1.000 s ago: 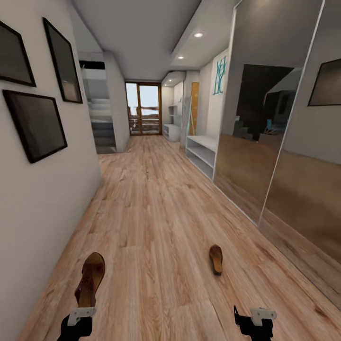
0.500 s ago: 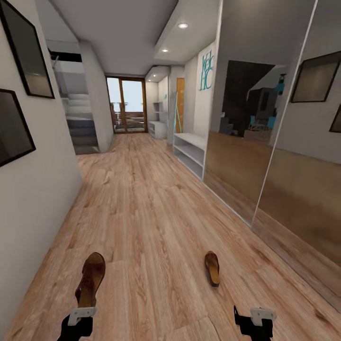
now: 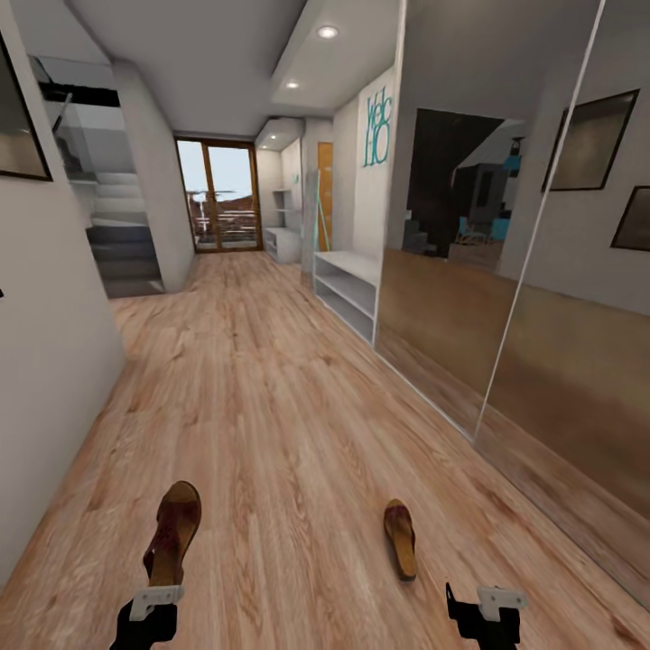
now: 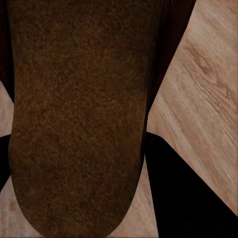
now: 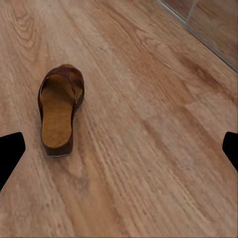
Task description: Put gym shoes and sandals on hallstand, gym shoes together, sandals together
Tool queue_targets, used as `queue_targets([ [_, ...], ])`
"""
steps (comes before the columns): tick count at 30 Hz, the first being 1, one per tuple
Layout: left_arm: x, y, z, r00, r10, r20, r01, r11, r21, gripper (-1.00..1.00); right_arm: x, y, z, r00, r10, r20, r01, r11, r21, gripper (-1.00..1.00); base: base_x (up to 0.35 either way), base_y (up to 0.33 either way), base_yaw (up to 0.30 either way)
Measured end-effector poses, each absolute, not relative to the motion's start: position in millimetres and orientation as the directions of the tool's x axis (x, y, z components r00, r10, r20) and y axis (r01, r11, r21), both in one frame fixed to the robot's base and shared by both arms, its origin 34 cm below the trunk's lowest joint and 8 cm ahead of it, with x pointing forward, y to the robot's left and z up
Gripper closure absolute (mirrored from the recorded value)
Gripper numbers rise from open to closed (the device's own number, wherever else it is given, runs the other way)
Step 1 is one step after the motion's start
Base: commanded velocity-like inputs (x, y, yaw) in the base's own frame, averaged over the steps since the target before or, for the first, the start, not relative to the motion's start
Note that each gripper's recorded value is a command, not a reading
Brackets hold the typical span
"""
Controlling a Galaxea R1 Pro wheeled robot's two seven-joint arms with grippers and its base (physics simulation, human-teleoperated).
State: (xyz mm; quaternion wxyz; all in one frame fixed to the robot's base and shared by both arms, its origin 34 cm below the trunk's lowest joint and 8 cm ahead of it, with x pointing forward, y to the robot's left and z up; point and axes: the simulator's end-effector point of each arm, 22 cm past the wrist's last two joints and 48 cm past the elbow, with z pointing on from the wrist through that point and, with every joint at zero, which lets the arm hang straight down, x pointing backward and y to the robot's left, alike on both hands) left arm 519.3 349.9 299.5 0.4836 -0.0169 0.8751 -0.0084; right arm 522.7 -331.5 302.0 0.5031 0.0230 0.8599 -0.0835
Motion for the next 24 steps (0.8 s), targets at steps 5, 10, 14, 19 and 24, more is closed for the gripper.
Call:
queue_targets([
  [5, 519.4, 350.0, 299.6, -0.531, -0.038, -0.846, -0.021, 0.999, -0.031, 1.00, 522.8, -333.7, 302.5, -0.492, -0.046, -0.869, 0.125, 0.985, -0.123, -1.00, 0.335, 0.000, -0.002],
  [10, 519.5, 349.6, 299.6, -0.531, -0.038, -0.847, -0.022, 0.999, -0.032, 1.00, 522.9, -333.9, 302.6, -0.492, -0.047, -0.869, 0.124, 0.985, -0.123, -1.00, 0.335, 0.000, 0.000],
  [14, 519.5, 349.5, 299.7, -0.531, -0.038, -0.847, -0.022, 0.999, -0.032, 1.00, 523.0, -333.3, 302.6, -0.492, -0.047, -0.870, 0.124, 0.985, -0.123, -1.00, 0.335, 0.000, 0.000],
  [19, 519.5, 349.5, 299.6, -0.531, -0.039, -0.847, -0.022, 0.999, -0.032, 1.00, 523.1, -331.6, 302.4, -0.492, -0.045, -0.870, 0.123, 0.985, -0.121, -1.00, 0.335, 0.000, 0.000],
  [24, 519.5, 349.5, 299.6, -0.531, -0.039, -0.847, -0.022, 0.999, -0.032, 1.00, 523.0, -331.8, 302.3, -0.492, -0.044, -0.870, 0.124, 0.985, -0.120, -1.00, 0.314, 0.000, -0.131],
])
